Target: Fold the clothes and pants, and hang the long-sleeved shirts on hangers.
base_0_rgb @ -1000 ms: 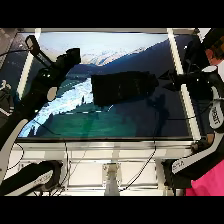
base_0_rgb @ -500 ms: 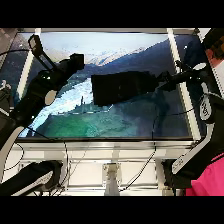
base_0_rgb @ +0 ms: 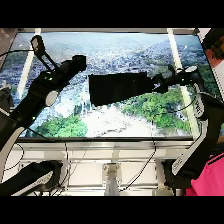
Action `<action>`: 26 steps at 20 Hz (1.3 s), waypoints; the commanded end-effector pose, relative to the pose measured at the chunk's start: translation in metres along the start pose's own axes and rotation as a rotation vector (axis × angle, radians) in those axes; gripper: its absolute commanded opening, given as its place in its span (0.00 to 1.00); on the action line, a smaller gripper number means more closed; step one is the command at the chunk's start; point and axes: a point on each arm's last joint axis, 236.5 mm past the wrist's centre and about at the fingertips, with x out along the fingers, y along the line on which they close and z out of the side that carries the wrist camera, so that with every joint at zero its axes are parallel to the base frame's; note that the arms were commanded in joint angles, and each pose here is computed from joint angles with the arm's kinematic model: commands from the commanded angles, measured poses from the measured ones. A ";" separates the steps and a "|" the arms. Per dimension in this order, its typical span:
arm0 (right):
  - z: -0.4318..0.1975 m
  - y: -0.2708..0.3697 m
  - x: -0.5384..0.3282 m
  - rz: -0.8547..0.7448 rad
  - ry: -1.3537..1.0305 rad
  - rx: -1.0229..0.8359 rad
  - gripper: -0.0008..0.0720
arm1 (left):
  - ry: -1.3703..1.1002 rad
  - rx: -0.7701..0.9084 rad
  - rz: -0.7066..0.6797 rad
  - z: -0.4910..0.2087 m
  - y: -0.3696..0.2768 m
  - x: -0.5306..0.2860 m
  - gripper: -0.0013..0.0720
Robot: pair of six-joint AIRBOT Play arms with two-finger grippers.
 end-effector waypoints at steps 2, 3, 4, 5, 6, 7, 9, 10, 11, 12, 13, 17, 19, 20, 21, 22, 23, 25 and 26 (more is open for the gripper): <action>-0.004 0.008 0.022 -0.016 0.024 -0.026 0.83 | 0.006 0.001 0.004 -0.001 0.001 0.000 0.61; -0.005 0.011 0.024 -0.017 0.030 -0.032 0.78 | 0.012 0.000 0.010 -0.003 0.002 0.000 0.61; -0.006 0.012 0.026 -0.017 0.034 -0.035 0.72 | 0.022 0.000 0.018 -0.005 0.004 0.000 0.61; -0.007 0.013 0.028 -0.018 0.036 -0.041 0.62 | 0.033 0.000 0.027 -0.008 0.006 0.000 0.61; -0.007 0.016 0.028 -0.010 0.037 -0.045 0.46 | 0.044 0.000 0.037 -0.010 0.008 -0.001 0.61; -0.007 0.019 0.028 0.002 0.035 -0.052 0.24 | 0.052 0.001 0.043 -0.012 0.010 -0.001 0.61; -0.008 0.027 0.024 0.047 0.040 -0.065 0.04 | 0.055 0.000 0.046 -0.013 0.010 -0.001 0.61; -0.009 0.031 0.020 0.064 0.040 -0.063 0.04 | 0.055 0.001 0.046 -0.013 0.011 -0.001 0.61; -0.008 0.033 0.013 0.068 0.028 -0.064 0.04 | 0.055 0.001 0.046 -0.013 0.011 -0.001 0.61; -0.003 0.033 0.002 0.067 0.002 -0.065 0.04 | 0.055 0.001 0.046 -0.013 0.011 -0.001 0.61; 0.003 0.032 -0.014 0.068 -0.039 -0.060 0.04 | 0.055 0.001 0.045 -0.013 0.010 -0.001 0.61; 0.024 -0.013 -0.110 0.019 -0.228 0.038 0.04 | 0.055 0.001 0.046 -0.013 0.011 -0.001 0.61; 0.019 -0.061 -0.168 -0.054 -0.314 0.121 0.04 | 0.055 0.000 0.046 -0.013 0.011 -0.001 0.61; 0.014 -0.084 -0.197 -0.075 -0.359 0.160 0.04 | 0.055 0.000 0.046 -0.013 0.011 -0.001 0.61; 0.007 -0.107 -0.228 -0.089 -0.416 0.208 0.04 | 0.055 0.000 0.046 -0.013 0.011 -0.001 0.61; -0.002 -0.130 -0.259 -0.089 -0.475 0.256 0.04 | 0.055 0.000 0.045 -0.013 0.010 -0.001 0.61; -0.013 -0.150 -0.285 -0.088 -0.526 0.302 0.04 | 0.055 0.000 0.046 -0.013 0.011 -0.001 0.61; -0.044 -0.192 -0.332 -0.101 -0.599 0.393 0.04 | 0.055 0.000 0.045 -0.013 0.011 -0.001 0.61; -0.065 -0.216 -0.352 -0.133 -0.620 0.441 0.04 | 0.054 0.000 0.045 -0.013 0.010 -0.001 0.61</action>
